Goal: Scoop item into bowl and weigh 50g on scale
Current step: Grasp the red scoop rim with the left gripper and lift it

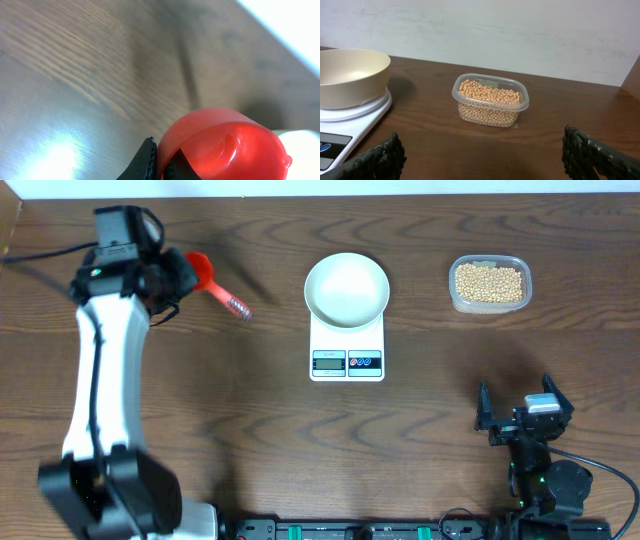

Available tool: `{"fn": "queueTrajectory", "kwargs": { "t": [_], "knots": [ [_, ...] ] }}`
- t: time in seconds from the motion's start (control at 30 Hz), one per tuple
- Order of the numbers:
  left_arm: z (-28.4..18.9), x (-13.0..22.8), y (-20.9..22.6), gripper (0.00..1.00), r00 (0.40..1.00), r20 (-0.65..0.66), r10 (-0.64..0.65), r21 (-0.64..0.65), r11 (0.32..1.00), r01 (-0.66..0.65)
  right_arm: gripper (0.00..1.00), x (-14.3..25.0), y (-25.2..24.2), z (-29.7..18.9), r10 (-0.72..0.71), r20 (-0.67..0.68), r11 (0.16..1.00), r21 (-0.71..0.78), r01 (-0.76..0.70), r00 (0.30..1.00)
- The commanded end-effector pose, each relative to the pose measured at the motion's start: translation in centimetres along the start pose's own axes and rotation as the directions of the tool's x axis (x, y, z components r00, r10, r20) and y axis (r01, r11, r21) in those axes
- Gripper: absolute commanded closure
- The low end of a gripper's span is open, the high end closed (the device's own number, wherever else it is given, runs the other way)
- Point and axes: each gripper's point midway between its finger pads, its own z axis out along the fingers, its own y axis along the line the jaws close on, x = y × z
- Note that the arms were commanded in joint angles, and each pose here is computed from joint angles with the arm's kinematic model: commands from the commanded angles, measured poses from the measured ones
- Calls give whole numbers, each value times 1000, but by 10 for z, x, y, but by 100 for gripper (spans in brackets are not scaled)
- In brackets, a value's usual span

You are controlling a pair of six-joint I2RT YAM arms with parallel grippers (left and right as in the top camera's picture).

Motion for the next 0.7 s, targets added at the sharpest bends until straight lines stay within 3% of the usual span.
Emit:
{"fn": "queueTrajectory", "kwargs": {
  "t": [0.0,0.2,0.4,0.67],
  "knots": [
    [-17,5,-6,93,974,-2,-228,15,974,228,1,0,2,0,-3,2,1000,-6,3,1000],
    [-20,37,-20,93,949,-82,-304,-18,953,304,1,0,2,0,-3,2,1000,-6,3,1000],
    [-16,66,-39,93,957,-145,-250,-23,968,249,1,0,2,0,-3,2,1000,-6,3,1000],
    [-16,78,-52,93,963,-167,-211,-10,977,213,1,0,0,0,-41,0,999,5,41,999]
  ]
}}
